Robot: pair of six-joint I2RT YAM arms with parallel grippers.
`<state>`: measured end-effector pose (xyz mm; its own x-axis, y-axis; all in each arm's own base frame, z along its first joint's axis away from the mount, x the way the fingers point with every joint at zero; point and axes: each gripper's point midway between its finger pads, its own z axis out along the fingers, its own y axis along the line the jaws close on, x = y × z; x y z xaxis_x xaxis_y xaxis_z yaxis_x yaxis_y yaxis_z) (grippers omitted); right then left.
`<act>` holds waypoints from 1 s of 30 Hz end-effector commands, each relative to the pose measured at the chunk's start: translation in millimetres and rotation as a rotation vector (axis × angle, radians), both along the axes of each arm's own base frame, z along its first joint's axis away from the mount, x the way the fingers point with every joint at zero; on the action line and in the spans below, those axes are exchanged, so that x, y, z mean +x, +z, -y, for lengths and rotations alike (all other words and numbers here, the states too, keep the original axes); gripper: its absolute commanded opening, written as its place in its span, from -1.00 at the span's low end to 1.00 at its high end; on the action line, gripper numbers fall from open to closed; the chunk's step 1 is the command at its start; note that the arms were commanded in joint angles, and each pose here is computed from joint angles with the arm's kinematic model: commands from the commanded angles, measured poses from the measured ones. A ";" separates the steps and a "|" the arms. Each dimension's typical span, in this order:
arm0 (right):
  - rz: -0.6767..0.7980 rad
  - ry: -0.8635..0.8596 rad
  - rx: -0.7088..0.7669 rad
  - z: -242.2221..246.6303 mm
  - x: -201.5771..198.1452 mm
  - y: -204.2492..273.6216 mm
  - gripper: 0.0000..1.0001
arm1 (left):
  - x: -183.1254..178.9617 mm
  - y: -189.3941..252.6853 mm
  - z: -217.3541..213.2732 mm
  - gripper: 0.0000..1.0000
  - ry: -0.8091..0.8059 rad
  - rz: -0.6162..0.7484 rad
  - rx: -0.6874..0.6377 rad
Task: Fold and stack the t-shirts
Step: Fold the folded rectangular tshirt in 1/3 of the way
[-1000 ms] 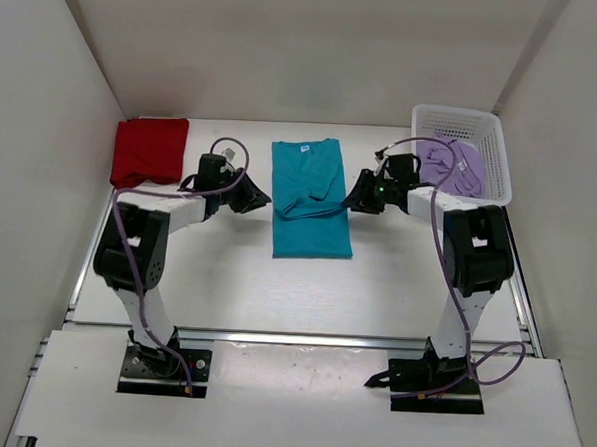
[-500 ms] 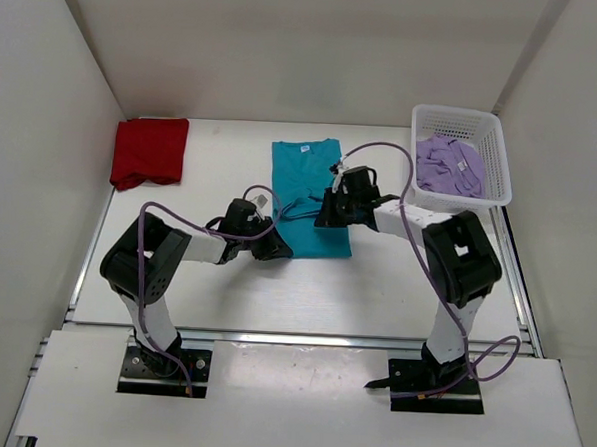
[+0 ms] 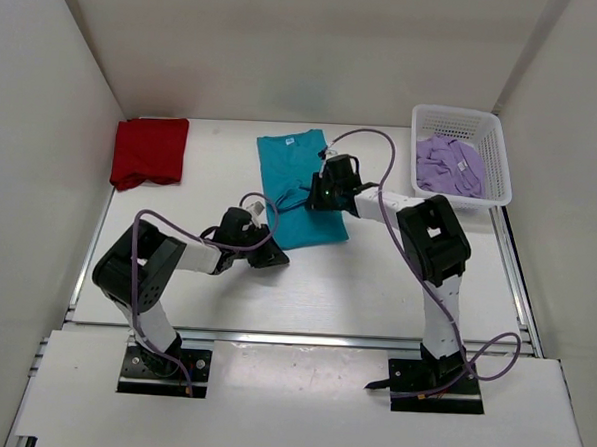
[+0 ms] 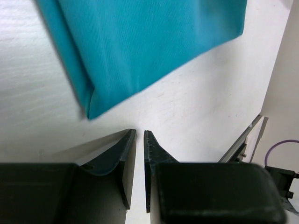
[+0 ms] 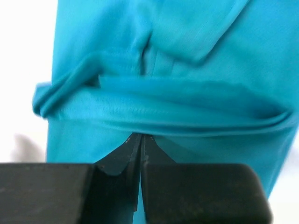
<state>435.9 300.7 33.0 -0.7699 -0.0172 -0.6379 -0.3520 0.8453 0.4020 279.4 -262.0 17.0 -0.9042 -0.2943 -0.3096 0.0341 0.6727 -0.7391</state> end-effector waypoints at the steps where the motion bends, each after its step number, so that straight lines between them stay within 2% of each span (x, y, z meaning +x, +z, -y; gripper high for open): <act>1: 0.147 -0.099 0.084 3.1 62.9 43.2 -1.00 | -12.2 -5.4 -17.0 -0.52 0.000 -0.015 0.060; 2: 0.117 -0.105 0.075 6.8 66.3 36.2 -1.00 | -11.0 -2.5 -17.0 -0.51 -0.005 -0.013 0.060; 4: 0.139 -0.108 0.122 3.7 84.3 60.9 -0.99 | -6.4 9.5 -19.5 -0.48 -0.002 0.027 0.066; 7: 0.128 -0.092 0.178 8.8 85.2 78.2 -1.00 | -1.0 21.1 -27.8 -0.45 0.023 0.054 0.081; 10: 0.144 -0.082 0.167 14.5 74.2 85.2 -1.00 | 4.7 27.2 -29.1 -0.45 0.040 0.056 0.052; 14: 0.100 -0.068 0.118 30.1 34.6 71.0 -1.00 | 9.1 26.3 -28.0 -0.41 0.045 0.052 0.072; 18: 0.072 -0.110 0.158 67.9 -20.6 56.5 -1.00 | 11.2 16.1 -48.5 -0.30 0.131 0.022 0.068; 22: -0.016 -0.168 0.168 100.3 -47.9 26.3 -1.00 | 14.9 11.3 -51.4 -0.20 0.145 0.026 0.092; 26: -0.122 -0.158 0.128 109.5 -81.4 -9.2 -1.00 | 19.0 5.5 -50.3 -0.07 0.152 0.006 0.103; 30: -0.107 -0.160 0.142 116.1 -93.0 -3.4 -0.96 | 20.5 -1.3 -50.5 -0.04 0.151 -0.005 0.116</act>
<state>351.1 184.3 20.2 -0.8345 0.1993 -0.5136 -0.1349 0.8300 0.5412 296.8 -216.0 24.0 -0.8570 -0.3888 -0.3381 -0.0585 0.7253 -0.6859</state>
